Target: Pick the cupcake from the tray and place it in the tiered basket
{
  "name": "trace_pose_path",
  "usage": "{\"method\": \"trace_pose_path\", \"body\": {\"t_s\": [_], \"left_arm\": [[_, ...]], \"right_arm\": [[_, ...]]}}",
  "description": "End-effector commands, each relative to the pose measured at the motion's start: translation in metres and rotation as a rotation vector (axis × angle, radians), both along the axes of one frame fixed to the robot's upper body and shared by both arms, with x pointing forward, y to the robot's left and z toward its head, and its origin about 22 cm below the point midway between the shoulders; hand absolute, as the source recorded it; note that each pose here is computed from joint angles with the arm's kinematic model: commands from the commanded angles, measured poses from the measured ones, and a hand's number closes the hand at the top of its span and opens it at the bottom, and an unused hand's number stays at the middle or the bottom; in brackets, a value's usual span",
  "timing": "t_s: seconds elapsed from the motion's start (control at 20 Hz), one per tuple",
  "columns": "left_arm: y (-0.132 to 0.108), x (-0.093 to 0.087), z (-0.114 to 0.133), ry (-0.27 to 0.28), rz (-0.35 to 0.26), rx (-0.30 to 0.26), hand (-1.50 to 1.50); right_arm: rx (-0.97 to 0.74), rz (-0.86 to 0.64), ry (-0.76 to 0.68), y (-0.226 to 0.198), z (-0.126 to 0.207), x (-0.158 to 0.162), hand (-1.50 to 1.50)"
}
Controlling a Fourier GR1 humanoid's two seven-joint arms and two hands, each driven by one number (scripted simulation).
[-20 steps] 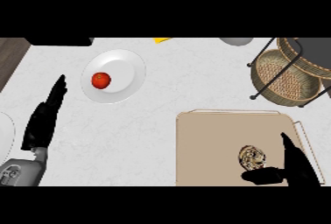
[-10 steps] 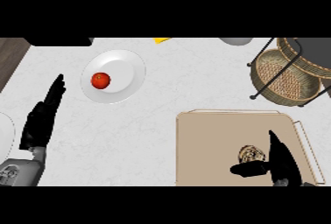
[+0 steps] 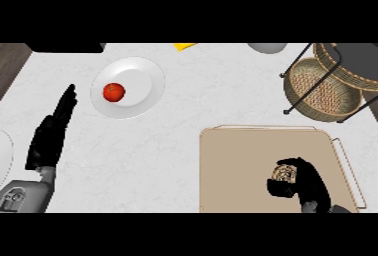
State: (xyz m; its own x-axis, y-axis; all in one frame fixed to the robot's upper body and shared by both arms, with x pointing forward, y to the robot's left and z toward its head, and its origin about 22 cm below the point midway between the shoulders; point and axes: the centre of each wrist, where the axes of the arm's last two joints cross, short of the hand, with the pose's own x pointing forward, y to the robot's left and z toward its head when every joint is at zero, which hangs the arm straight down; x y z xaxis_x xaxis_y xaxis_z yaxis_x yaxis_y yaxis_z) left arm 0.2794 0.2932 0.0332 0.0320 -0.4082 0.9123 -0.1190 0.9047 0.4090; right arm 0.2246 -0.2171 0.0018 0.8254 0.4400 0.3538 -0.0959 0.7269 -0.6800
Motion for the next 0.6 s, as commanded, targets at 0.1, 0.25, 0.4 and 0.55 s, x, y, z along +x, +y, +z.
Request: {"method": "trace_pose_path", "body": {"t_s": [0.1, 0.25, 0.4, 0.55], "left_arm": [[0.006, -0.005, -0.002, -0.006, 0.01, 0.011, 0.0], [0.008, 0.006, 0.009, 0.012, 0.0, 0.013, 0.0], [0.0, 0.005, 0.001, -0.004, 0.004, 0.01, 0.0], [0.0, 0.004, -0.002, 0.003, 0.029, 0.013, 0.0]], "right_arm": [[-0.093, 0.079, 0.148, -0.014, 0.001, 0.006, 1.5], [-0.014, 0.01, 0.072, 0.017, 0.001, 0.011, 1.5], [0.022, -0.033, 0.018, 0.018, 0.005, 0.007, 1.5], [0.019, -0.087, -0.057, 0.014, 0.038, 0.011, 1.5]]}}
